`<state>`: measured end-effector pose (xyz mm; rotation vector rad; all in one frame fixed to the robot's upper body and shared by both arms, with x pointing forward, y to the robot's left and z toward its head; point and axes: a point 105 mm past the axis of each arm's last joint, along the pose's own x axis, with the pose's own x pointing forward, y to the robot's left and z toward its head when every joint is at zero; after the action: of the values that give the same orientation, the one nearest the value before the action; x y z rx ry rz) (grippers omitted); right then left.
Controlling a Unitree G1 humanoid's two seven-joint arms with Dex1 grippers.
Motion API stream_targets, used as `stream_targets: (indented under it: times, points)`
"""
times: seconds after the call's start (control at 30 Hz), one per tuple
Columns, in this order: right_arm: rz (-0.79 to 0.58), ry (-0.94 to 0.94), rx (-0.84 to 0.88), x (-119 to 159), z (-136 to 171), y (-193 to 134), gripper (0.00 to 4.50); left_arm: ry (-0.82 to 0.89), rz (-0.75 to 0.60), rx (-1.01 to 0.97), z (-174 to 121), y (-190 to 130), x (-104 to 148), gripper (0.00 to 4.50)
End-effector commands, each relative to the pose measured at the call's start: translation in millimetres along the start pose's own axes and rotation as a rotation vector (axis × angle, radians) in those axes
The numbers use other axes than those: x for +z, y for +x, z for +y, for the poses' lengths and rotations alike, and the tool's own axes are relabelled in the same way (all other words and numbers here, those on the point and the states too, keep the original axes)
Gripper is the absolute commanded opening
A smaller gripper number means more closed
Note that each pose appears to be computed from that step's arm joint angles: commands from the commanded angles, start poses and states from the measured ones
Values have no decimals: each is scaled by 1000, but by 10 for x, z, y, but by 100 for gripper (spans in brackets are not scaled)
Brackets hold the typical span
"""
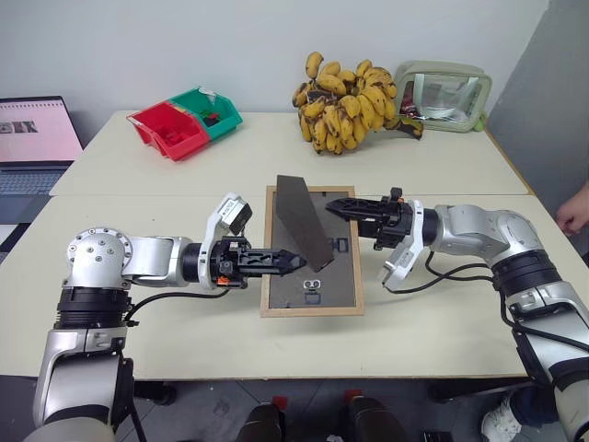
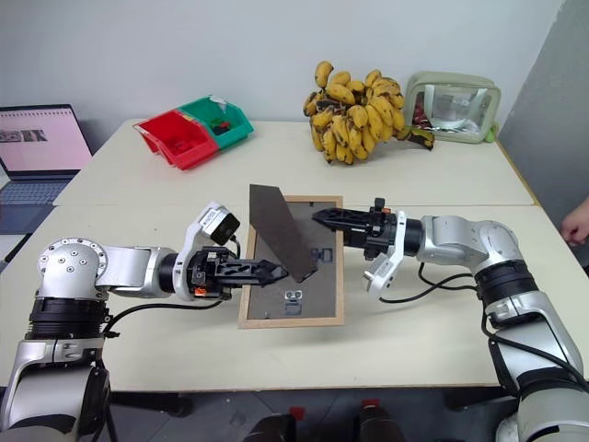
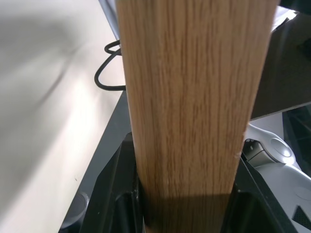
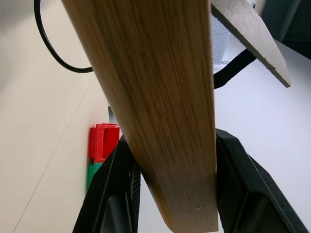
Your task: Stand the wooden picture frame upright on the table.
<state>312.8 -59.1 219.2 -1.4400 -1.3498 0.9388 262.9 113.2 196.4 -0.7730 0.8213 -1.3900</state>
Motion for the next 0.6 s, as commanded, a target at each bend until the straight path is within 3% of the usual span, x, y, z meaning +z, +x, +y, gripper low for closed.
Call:
stream_targets:
  times: [0.03,0.17,0.33,0.47,0.6]
  points:
    - [8,-4,-104,-10,-187,-20,156,78,-34,-2,-115,-20,78,164]
    - [12,0,-113,0,-195,-41,131,66,-78,11,-106,-94,141,261]
    - [33,8,-98,-12,-153,-98,131,75,-118,46,-128,-197,192,369]
    - [100,90,-103,-123,-103,-184,131,178,-248,160,-174,-435,392,444]
    - [243,205,-116,-322,-23,-297,131,458,-282,495,-67,-682,445,450]
